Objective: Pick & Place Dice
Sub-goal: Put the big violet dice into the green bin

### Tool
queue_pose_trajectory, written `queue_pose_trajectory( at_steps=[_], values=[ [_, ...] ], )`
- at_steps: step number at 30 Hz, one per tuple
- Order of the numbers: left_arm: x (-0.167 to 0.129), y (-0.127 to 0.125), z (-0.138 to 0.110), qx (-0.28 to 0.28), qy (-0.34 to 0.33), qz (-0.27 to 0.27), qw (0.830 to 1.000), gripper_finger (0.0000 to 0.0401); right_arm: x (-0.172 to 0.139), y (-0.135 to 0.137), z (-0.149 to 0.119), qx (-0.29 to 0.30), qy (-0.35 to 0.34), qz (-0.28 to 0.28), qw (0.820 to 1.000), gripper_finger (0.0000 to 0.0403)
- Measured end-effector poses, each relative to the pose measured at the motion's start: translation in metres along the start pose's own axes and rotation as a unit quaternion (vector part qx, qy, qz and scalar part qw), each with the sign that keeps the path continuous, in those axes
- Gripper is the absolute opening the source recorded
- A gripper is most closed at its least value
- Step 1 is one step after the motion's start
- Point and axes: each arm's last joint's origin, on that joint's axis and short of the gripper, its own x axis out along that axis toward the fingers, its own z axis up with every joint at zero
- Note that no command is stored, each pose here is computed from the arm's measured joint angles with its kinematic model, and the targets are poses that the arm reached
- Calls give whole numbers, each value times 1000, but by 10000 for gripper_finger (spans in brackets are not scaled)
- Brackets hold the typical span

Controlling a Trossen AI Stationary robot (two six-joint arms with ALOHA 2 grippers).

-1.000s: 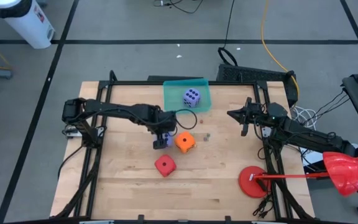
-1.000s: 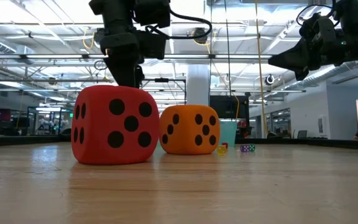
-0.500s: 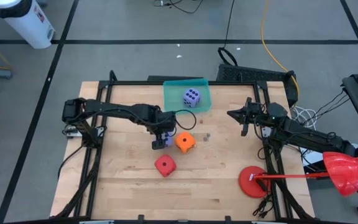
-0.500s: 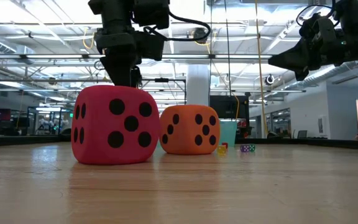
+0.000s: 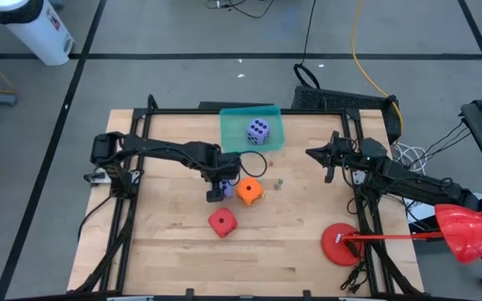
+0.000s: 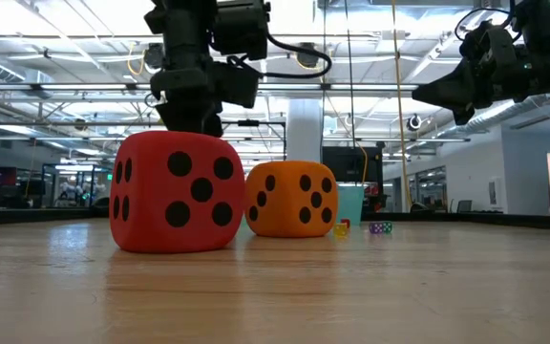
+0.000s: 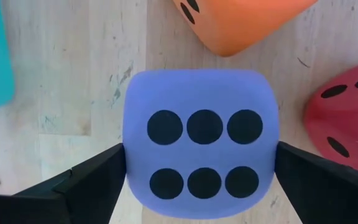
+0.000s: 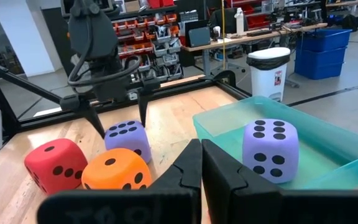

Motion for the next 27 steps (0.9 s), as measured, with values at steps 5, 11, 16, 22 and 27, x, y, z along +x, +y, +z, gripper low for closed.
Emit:
queue_pose_trajectory(
  at_steps=[5, 11, 16, 22, 27],
  values=[
    [12, 3, 1, -3, 18, -2, 1000, 397, 0, 0, 0, 0, 0, 0, 1000, 0],
    [27, 9, 4, -3, 32, -19, 999, 398, 0, 0, 0, 0, 0, 0, 1000, 2],
    [34, 12, 5, 0, 35, -24, 999, 398, 0, 0, 0, 0, 0, 0, 1000, 2],
    [36, 15, 7, -4, 24, -24, 999, 398, 0, 0, 0, 0, 0, 1, 1000, 4],
    [40, 16, 8, -4, 21, -24, 999, 398, 0, 0, 0, 0, 0, 1, 1000, 6]
  ],
)
